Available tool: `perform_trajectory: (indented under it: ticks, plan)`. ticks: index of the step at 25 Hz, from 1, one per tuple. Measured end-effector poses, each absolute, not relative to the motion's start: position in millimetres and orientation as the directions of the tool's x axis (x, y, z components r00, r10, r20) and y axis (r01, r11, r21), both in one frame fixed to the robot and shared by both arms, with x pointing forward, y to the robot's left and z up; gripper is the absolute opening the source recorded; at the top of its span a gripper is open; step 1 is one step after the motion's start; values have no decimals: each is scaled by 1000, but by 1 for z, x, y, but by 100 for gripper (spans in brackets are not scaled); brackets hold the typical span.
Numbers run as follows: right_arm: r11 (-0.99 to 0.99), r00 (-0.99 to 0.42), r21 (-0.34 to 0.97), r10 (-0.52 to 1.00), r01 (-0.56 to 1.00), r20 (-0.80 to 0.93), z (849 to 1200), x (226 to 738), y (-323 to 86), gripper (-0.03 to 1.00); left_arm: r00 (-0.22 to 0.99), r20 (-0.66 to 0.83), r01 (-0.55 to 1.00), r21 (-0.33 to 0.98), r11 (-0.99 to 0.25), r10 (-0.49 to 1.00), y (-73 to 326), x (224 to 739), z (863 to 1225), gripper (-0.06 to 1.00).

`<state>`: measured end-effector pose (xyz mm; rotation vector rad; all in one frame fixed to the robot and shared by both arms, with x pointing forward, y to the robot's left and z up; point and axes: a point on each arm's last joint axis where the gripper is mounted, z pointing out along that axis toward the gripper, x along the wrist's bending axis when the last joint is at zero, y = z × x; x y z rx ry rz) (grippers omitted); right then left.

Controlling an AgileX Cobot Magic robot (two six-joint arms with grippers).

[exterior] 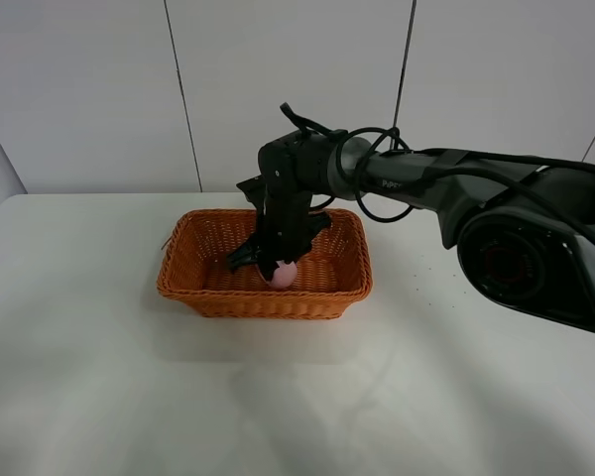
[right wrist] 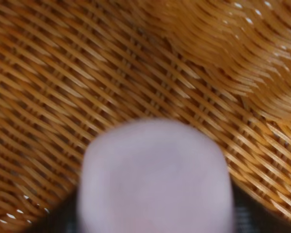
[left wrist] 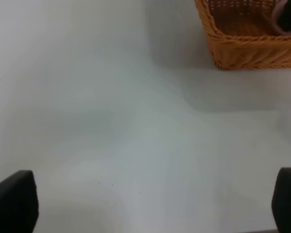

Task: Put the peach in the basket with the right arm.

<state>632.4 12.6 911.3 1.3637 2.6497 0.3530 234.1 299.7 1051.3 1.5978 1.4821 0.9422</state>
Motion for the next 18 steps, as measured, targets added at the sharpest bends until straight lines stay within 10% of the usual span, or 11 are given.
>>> perform_trajectory:
  ticks: [5,18]
  plan:
    - [558,-579,290,815,778,-16,922,632,13,65,59,26,447,893,-50,998,300,234,1051,99]
    - [497,-569,509,822,703,-17,1064,639,16,68,59,26,447,893,-50,998,300,234,1051,99]
